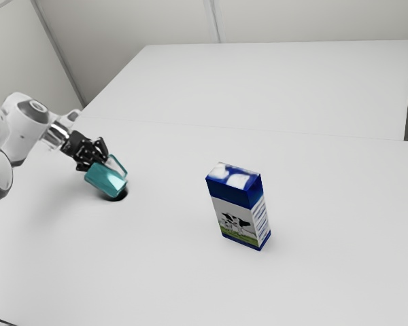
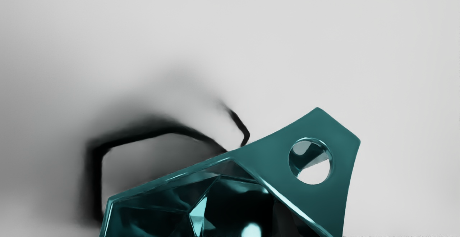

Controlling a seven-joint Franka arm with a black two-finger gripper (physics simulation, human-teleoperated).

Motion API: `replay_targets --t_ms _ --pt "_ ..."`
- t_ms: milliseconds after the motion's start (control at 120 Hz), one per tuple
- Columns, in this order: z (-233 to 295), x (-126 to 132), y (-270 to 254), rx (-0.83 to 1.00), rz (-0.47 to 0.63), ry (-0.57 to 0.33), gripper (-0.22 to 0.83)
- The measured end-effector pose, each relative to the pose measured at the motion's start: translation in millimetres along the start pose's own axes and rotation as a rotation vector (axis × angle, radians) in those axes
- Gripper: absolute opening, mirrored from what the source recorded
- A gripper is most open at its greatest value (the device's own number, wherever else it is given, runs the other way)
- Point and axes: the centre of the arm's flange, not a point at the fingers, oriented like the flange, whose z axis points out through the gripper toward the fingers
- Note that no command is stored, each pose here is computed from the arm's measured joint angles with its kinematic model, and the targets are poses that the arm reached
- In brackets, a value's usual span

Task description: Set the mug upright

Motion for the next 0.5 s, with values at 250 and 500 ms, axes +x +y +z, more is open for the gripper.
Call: replay_targets --t_ms 250,500 --pt "-7 -16 62 0.132 0.133 -0.014 -0.15" --pt "21 -72 133 0.523 0.338 0.025 -0.16"
